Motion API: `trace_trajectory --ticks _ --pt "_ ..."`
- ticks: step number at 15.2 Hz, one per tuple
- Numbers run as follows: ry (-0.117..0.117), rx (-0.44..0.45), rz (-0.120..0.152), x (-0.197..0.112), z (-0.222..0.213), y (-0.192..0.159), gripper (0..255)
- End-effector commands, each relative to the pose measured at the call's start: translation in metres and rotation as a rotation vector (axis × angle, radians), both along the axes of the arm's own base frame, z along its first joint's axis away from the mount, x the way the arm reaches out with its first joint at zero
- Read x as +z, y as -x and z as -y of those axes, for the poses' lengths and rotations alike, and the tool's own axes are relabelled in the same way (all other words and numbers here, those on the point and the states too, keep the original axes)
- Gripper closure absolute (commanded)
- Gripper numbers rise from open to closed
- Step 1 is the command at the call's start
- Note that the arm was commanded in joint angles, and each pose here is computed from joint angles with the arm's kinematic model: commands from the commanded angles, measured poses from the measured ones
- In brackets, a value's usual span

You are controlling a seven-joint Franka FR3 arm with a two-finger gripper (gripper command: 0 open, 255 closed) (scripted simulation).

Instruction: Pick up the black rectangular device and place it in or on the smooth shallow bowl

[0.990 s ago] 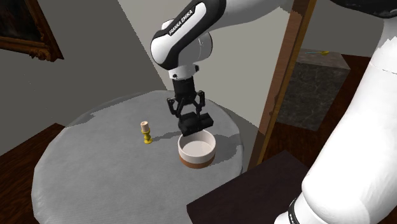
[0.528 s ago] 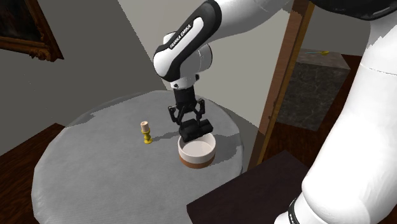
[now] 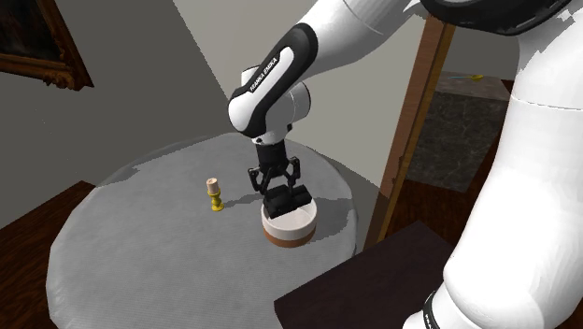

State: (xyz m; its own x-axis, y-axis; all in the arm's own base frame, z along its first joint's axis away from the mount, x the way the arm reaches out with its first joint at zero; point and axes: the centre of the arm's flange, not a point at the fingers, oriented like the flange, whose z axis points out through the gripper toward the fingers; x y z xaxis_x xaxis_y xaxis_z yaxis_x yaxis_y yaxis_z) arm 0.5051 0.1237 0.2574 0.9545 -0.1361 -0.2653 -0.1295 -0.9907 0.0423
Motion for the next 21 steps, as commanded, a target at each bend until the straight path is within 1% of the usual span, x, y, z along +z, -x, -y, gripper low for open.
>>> trace_trajectory --ticks 1,6,7,12,16,21 --pt "0.0 0.0 0.001 -0.002 0.0 0.0 255" --pt "0.0 0.0 0.001 -0.002 0.0 0.0 255" --pt "0.0 0.0 0.001 -0.002 0.0 0.0 0" --pt "0.0 0.0 0.001 -0.002 0.0 0.0 0" --pt "0.0 0.0 0.001 0.047 -0.001 -0.013 0" --pt "0.0 0.0 0.001 0.047 -0.001 -0.013 0"
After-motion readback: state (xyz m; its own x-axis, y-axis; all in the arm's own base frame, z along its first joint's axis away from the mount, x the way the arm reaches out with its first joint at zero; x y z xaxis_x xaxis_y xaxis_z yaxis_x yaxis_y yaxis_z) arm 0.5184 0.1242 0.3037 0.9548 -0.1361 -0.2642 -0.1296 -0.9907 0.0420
